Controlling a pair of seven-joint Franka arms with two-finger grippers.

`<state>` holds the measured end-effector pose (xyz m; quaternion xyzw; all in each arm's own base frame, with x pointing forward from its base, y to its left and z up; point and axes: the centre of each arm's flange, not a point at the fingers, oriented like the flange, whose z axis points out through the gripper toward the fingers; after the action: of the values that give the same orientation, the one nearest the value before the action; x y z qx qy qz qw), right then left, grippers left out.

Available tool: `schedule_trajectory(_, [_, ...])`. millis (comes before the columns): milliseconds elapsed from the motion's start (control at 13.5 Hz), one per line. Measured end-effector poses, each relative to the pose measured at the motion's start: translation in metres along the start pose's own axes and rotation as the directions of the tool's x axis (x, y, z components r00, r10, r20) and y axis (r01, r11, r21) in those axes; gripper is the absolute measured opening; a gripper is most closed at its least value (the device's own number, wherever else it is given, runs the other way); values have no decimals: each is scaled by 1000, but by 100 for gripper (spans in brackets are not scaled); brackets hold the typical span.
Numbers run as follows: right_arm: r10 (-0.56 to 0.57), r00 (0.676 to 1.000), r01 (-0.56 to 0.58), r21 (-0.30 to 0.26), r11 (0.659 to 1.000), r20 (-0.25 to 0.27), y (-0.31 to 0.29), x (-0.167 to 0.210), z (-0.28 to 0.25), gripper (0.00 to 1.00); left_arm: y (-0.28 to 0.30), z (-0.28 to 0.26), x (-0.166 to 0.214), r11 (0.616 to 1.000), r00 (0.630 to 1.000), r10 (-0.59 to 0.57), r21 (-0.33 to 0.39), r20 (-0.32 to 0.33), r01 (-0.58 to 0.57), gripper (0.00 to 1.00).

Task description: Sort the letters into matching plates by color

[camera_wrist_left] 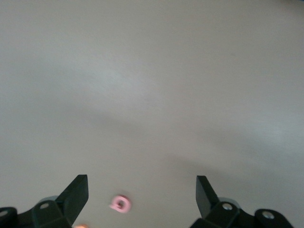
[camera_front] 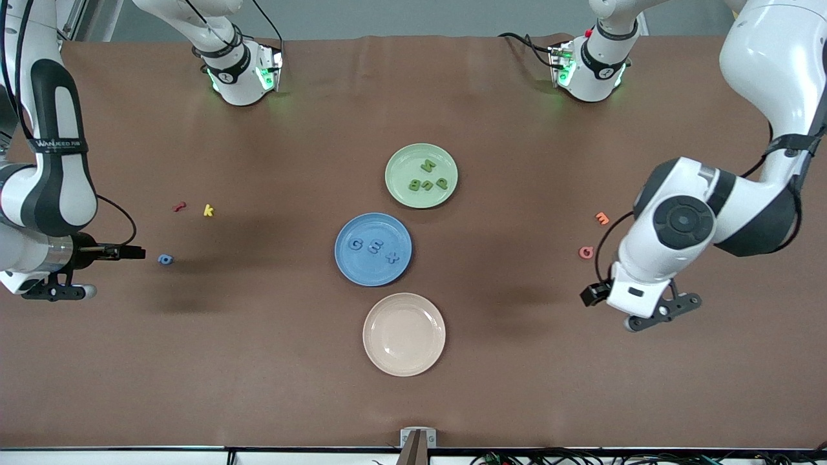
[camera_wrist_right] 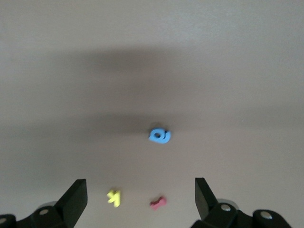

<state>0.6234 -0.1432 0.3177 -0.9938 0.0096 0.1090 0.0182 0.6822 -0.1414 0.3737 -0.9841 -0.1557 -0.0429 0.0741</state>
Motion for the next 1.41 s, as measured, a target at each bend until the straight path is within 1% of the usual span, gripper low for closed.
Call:
schedule_trajectory(148, [-3,999,2,-9,1000,-33,10,-5,29,100,-17,2,10,999,999,33,6,30,-33,100])
schedule_trajectory(296, [-2,997,0,-26,1000,-80,11,-11,63,100,-33,-11,18,997,997,72,19,40,-73,100])
schedule_trajectory(444, [-1,992,-4,-42,999,-125,11,-21,93,100,-50,-35,24,998,997,63,-3,46,-63,100])
schedule_trajectory(593, [-2,988,-7,-53,999,-155,10,-28,111,100,-72,-57,29,997,996,69,-41,51,-67,100])
schedule_trajectory(741, [-4,986,-6,-57,998,-166,9,-30,114,100,-97,-82,34,993,995,93,-82,33,-90,100])
schedule_trajectory(889, [-5,984,-6,-61,998,-178,9,-29,116,100,-127,-115,33,988,992,123,-96,13,-121,100])
schedule_trajectory(1037, [-6,983,-6,-64,998,-181,9,-28,121,99,-149,-156,16,987,992,122,-106,26,-118,100])
schedule_trajectory(1185, [-7,983,-5,-66,998,-182,9,-27,126,99,-164,-193,-8,988,992,118,-104,39,-113,100])
schedule_trajectory(1407, [-7,985,-4,-67,998,-171,10,-25,134,97,-177,-223,-43,988,993,115,-110,38,-110,100])
